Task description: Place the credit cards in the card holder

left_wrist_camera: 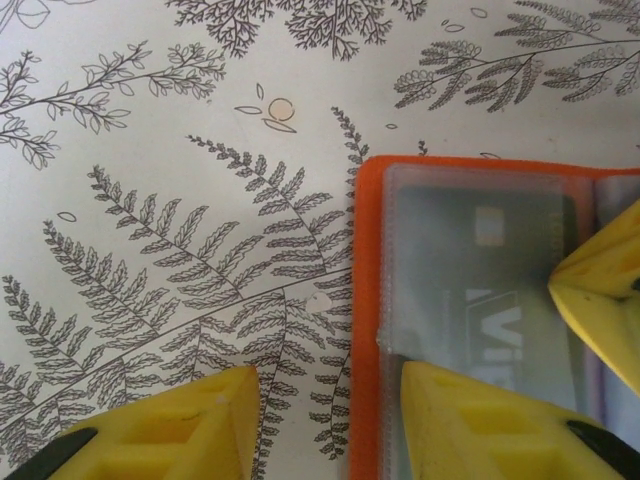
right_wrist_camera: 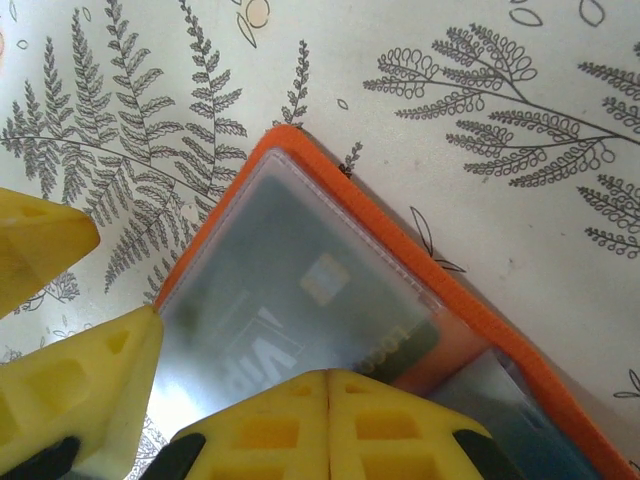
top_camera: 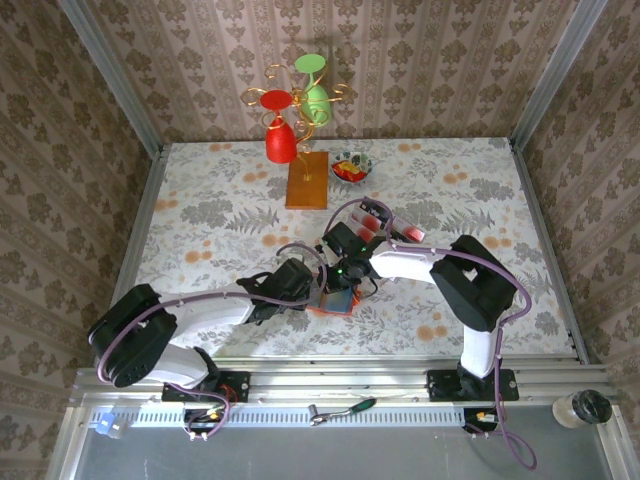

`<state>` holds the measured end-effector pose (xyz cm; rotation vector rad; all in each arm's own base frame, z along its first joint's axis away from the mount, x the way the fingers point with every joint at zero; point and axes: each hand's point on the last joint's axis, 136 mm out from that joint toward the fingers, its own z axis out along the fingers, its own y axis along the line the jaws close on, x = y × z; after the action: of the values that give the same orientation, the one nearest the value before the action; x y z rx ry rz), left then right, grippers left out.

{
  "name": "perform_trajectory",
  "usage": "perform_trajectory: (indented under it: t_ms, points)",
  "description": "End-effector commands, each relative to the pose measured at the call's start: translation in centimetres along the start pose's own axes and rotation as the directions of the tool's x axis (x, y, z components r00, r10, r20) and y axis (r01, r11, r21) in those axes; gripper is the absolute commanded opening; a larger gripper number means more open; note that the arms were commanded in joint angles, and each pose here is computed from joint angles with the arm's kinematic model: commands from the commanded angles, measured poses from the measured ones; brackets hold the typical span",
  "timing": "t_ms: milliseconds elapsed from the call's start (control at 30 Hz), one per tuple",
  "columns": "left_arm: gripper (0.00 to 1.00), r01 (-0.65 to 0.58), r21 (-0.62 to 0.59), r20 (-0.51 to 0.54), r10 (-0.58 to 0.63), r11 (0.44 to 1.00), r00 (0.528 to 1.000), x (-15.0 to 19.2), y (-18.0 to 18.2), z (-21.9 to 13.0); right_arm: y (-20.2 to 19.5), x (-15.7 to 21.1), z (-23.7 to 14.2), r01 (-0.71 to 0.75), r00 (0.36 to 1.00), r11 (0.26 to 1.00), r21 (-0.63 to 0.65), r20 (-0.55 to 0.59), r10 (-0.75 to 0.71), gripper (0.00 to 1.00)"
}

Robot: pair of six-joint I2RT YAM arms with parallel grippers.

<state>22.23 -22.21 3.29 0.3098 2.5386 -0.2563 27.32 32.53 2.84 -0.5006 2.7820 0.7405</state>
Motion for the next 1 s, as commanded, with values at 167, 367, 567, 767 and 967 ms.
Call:
perform_trajectory:
  t_ms: [167, 367, 567, 767, 967]
  points:
    - [0.43, -0.024, -0.028, -0.026, 0.024, 0.999, 0.999, 0.1, 0.1, 0.5, -0.3, -2.3, -5.5, -0.056, 0.993, 0.998, -0.012, 0.102, 0.057, 0.12]
    - [0.43, -0.024, -0.032, -0.025, 0.023, 0.999, 0.999, 0.2, 0.2, 0.5, -5.5, -2.2, -9.6, -0.098, 0.984, 0.975, 0.199, 0.168, 0.065, 0.27]
    - [0.43, -0.021, -0.034, -0.024, 0.02, 0.999, 0.999, 0.5, 0.1, 0.5, -10.4, -0.9, -12.7, -0.023, 0.993, 0.879, 0.475, 0.113, -0.036, 0.34]
    - [0.43, -0.017, -0.031, -0.024, 0.016, 0.999, 1.0, 0.7, 0.1, 0.6, -12.9, -0.4, -13.4, 0.055, 0.996, 0.786, 0.616, 0.025, -0.089, 0.35]
    - [0.42, -0.016, -0.029, -0.02, 0.016, 0.999, 1.0, 0.6, 0.0, 0.5, -14.2, -0.4, -13.3, 0.084, 0.995, 0.739, 0.668, -0.012, -0.102, 0.35]
